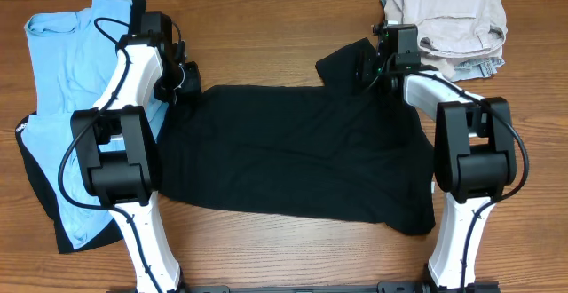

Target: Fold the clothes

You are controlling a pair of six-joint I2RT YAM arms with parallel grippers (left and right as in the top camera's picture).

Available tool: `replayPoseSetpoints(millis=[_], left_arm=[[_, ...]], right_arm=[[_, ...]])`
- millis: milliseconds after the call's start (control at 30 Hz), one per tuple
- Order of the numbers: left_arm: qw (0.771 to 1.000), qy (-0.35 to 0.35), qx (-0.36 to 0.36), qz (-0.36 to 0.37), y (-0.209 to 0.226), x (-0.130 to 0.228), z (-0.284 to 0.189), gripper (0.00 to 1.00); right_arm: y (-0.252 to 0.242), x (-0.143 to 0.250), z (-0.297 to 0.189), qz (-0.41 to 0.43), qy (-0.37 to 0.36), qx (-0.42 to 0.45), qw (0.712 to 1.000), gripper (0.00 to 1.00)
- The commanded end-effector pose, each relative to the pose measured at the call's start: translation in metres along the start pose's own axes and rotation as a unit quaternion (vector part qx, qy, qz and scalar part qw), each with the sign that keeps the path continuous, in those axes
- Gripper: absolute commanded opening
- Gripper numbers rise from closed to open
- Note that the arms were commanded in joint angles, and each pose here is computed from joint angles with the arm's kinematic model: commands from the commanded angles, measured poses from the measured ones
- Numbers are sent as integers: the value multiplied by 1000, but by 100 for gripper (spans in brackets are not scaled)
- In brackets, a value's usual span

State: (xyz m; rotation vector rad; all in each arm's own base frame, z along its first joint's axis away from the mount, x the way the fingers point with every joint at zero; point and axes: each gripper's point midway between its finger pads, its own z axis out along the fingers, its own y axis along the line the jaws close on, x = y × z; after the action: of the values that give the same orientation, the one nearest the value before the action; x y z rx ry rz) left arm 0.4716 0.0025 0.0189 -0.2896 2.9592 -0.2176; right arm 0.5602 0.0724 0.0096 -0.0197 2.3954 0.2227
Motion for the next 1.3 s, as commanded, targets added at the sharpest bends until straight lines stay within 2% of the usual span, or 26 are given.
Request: replayPoseSetpoints(millis=[0, 133, 200, 333, 467, 700, 933, 1133, 1267], left_arm=[[1000, -1, -7, 0, 0, -3, 1, 4], [1000, 1, -7, -1, 0, -2, 1, 4], [1000, 2, -7, -1, 0, -1, 1, 4], [1000, 3, -7, -1, 0, -1, 1, 4], [1000, 6, -8, -2, 1, 0, 1, 4], [1000, 19, -12, -14, 12, 4, -3, 4], [1000, 26, -14, -7, 23, -1, -29, 4], [1000, 9, -13, 13, 21, -18, -76, 4], [999, 7, -13, 33, 16, -20, -96, 4]], right_arm=[[-6, 5, 12, 1, 0, 10, 1000, 63], [-8, 12, 20, 1, 2, 11, 1000, 62], [-8, 15, 21, 2, 7, 11, 1000, 57], [-9, 23, 20, 3, 25, 13, 1000, 43], [-9, 36, 17, 7, 56, 12, 998, 20], [-1, 19, -13, 22, 59, 4, 998, 5], [10, -21, -71, 20, 32, 0, 999, 4], [18, -42, -132, 19, 21, -1, 1000, 4], [22, -43, -169, 20, 28, -1, 999, 4]])
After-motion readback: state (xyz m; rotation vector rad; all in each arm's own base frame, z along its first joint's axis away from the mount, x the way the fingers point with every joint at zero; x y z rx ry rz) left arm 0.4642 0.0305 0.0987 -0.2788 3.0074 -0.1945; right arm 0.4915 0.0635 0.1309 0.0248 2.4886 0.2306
